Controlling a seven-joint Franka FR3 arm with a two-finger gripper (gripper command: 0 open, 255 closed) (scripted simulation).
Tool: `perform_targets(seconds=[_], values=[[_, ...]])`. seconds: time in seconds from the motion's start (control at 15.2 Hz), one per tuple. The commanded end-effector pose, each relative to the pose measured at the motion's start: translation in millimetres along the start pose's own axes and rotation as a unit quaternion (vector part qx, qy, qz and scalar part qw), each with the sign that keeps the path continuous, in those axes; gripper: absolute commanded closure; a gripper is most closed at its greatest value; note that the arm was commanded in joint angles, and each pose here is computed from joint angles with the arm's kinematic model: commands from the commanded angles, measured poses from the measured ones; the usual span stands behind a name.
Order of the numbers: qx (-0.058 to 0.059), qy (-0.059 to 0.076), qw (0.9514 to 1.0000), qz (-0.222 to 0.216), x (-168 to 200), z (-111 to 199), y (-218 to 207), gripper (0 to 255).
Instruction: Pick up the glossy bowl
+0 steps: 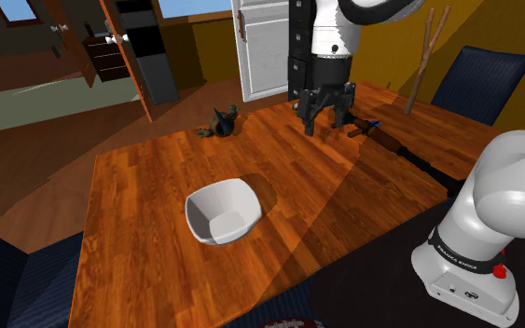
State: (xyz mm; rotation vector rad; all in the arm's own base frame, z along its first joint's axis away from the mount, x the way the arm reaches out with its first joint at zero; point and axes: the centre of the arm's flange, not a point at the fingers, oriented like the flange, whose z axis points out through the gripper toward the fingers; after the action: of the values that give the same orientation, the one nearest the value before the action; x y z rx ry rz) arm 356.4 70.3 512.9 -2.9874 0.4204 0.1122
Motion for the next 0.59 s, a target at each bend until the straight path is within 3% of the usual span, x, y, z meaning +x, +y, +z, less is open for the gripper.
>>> perform_targets(seconds=[0.0, 0.53], values=[[-0.001, 0.003, 0.9999, 0.01, 11, 21, -12, 0], [-0.005, 0.013, 0.9988, 0.046, 54, 99, -68, 0]])
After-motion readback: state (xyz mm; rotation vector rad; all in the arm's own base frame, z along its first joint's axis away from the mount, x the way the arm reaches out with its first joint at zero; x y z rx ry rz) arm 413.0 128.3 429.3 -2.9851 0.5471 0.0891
